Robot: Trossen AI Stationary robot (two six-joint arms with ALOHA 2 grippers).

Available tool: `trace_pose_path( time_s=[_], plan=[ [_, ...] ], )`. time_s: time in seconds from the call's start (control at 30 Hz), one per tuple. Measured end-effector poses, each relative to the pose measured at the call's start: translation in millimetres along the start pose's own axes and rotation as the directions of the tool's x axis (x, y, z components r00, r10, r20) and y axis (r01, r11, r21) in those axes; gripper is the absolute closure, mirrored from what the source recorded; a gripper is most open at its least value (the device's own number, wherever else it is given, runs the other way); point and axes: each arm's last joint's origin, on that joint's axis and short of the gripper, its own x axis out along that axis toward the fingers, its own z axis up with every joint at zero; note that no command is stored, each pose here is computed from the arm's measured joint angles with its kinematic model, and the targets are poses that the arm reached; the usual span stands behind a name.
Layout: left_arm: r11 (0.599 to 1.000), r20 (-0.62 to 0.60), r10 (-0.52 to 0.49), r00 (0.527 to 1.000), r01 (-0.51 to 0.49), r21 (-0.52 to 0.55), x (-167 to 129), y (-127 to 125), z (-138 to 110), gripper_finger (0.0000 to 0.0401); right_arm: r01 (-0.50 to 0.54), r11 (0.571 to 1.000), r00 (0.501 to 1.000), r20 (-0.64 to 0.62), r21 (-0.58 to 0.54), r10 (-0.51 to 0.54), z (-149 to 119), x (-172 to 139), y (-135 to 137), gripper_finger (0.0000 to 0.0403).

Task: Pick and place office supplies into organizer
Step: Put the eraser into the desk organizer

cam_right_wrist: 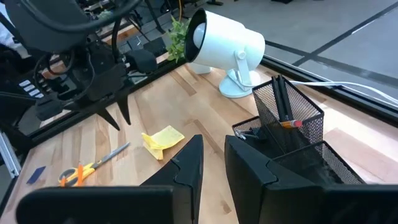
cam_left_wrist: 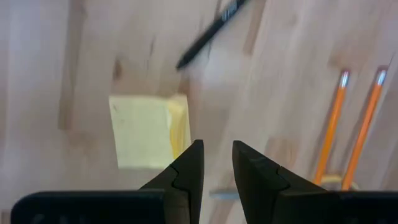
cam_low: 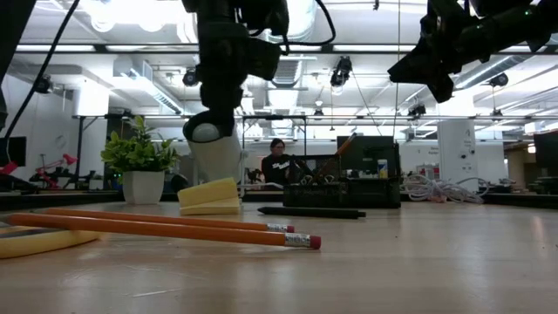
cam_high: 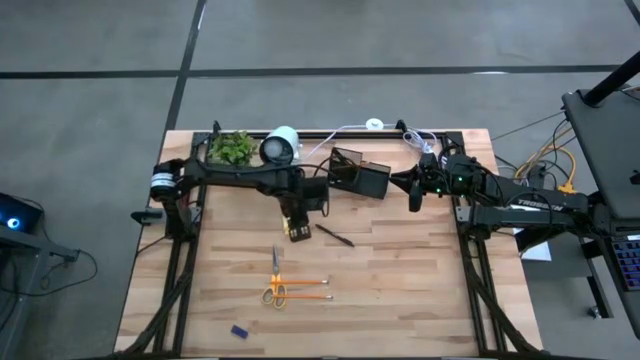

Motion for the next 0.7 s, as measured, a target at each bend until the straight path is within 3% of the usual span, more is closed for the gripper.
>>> trace_pose_path(
  time_s=[0.23, 0.43, 0.53, 0.7],
  plan=[
    [1.000, -0.050, 0.007, 0.999, -0.007, 0.000, 4, 1, -8, 0.0320, 0.000, 1.000, 1.000, 0.000, 0.000, 0.000, 0, 0, 0, 0.0346],
    [1.000, -0.095, -0.006, 0.995, 0.005, -0.015, 16, 2, -16, 0.0227, 0.000, 1.000, 1.000, 0.001, 0.000, 0.000, 0, 0, 0, 0.0346],
    [0.996, -0.131, -0.001, 0.991, -0.011, -0.088, 24, 4, -22, 0.0184, 0.000, 1.000, 1.000, 0.000, 0.000, 0.000, 0, 0, 0, 0.0346],
    [0.993, -0.182, 0.008, 0.983, -0.030, -0.118, 34, 4, -32, 0.0163, 0.000, 1.000, 1.000, 0.001, 0.000, 0.000, 0, 0, 0, 0.0346]
  ],
)
